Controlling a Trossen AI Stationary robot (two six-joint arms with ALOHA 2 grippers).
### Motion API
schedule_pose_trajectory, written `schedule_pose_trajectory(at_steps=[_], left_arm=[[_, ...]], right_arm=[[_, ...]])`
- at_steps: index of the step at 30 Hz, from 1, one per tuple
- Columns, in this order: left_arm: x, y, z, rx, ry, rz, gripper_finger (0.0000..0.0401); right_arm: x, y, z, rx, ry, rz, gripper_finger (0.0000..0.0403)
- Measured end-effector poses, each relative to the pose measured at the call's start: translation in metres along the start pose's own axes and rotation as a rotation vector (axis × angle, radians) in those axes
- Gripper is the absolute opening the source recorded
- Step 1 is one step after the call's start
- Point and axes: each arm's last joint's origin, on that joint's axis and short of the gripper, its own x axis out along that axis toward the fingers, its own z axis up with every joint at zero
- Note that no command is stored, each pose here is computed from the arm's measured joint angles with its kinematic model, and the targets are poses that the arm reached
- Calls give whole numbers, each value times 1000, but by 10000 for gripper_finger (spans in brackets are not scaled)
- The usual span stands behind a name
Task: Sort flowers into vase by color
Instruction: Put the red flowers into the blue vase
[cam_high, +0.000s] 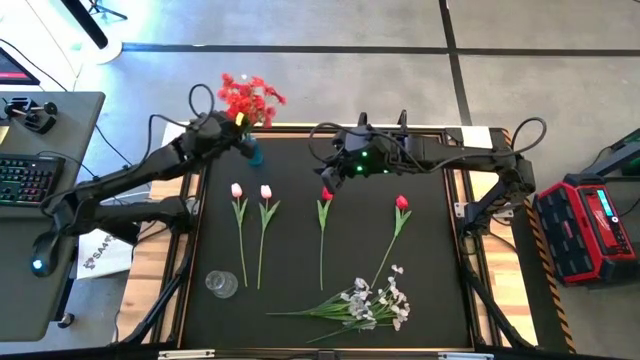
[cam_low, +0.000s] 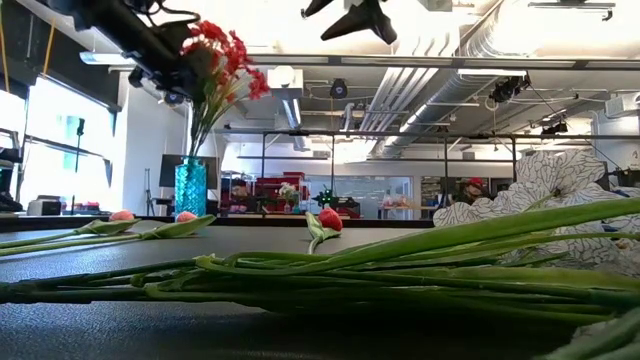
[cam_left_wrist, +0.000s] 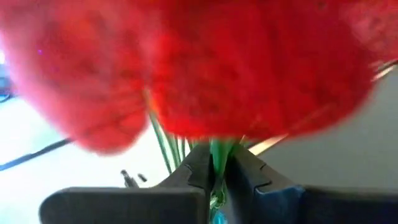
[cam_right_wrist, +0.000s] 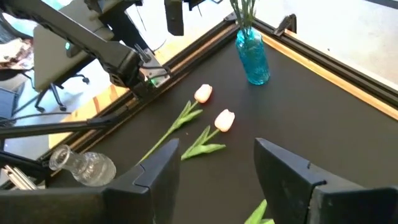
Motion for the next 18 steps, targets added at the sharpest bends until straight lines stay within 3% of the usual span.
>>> schedule_pose_trajectory(at_steps=[9,18], left_arm=[[19,-5,-8,-43,75,27,51],[36,-13,-20,-51,162,42,56]], right_arm=[[0,-2,-3,-5,33,-20,189],[0,-3,-4,-8,40,-40,189]])
